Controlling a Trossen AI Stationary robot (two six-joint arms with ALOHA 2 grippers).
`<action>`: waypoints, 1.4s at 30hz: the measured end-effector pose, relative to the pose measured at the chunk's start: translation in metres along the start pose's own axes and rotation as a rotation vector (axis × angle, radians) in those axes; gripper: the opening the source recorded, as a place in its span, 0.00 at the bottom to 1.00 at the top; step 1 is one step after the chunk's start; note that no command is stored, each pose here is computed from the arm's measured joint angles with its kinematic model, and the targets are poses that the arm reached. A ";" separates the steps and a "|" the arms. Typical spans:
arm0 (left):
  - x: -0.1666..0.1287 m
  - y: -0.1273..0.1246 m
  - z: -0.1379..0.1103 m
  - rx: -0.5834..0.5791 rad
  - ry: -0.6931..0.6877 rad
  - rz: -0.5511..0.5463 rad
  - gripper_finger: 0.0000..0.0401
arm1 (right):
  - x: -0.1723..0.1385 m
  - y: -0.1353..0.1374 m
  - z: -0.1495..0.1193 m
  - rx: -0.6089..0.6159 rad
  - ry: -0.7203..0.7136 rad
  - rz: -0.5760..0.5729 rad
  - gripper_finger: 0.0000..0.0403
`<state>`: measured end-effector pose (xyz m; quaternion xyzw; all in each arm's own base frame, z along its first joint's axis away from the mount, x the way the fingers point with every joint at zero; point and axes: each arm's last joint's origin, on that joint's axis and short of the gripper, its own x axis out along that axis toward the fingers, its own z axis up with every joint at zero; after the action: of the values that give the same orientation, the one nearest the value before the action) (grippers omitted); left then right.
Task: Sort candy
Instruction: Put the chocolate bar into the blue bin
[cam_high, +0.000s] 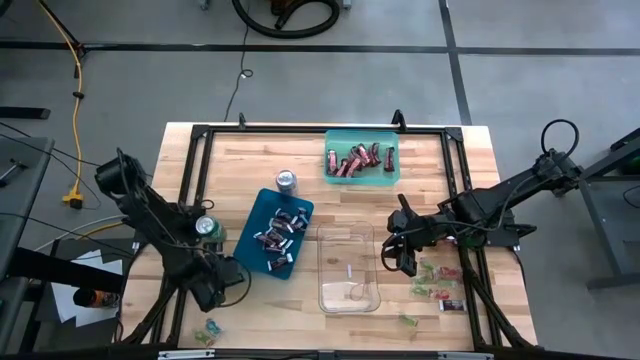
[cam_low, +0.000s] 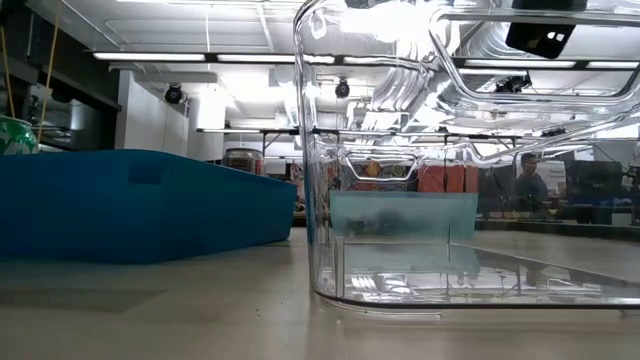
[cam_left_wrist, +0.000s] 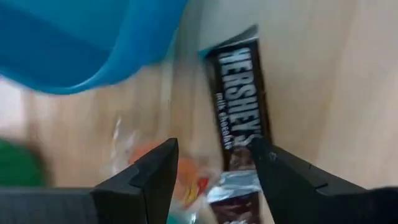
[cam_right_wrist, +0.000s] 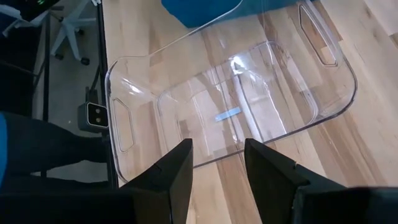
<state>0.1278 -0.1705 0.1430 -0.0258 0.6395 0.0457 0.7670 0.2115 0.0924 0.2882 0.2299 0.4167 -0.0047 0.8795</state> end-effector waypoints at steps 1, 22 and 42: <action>0.001 -0.002 0.001 -0.004 -0.009 -0.018 0.50 | 0.000 0.000 0.000 0.000 0.000 0.000 0.34; 0.019 -0.018 0.006 -0.044 -0.016 -0.090 0.33 | 0.000 -0.002 -0.002 -0.024 0.017 -0.026 0.34; -0.039 0.003 0.004 -0.192 -0.076 -0.324 0.00 | 0.000 -0.002 -0.002 -0.041 0.008 -0.036 0.34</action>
<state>0.1245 -0.1687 0.1825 -0.1998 0.5901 -0.0166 0.7820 0.2097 0.0910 0.2863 0.2044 0.4243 -0.0110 0.8821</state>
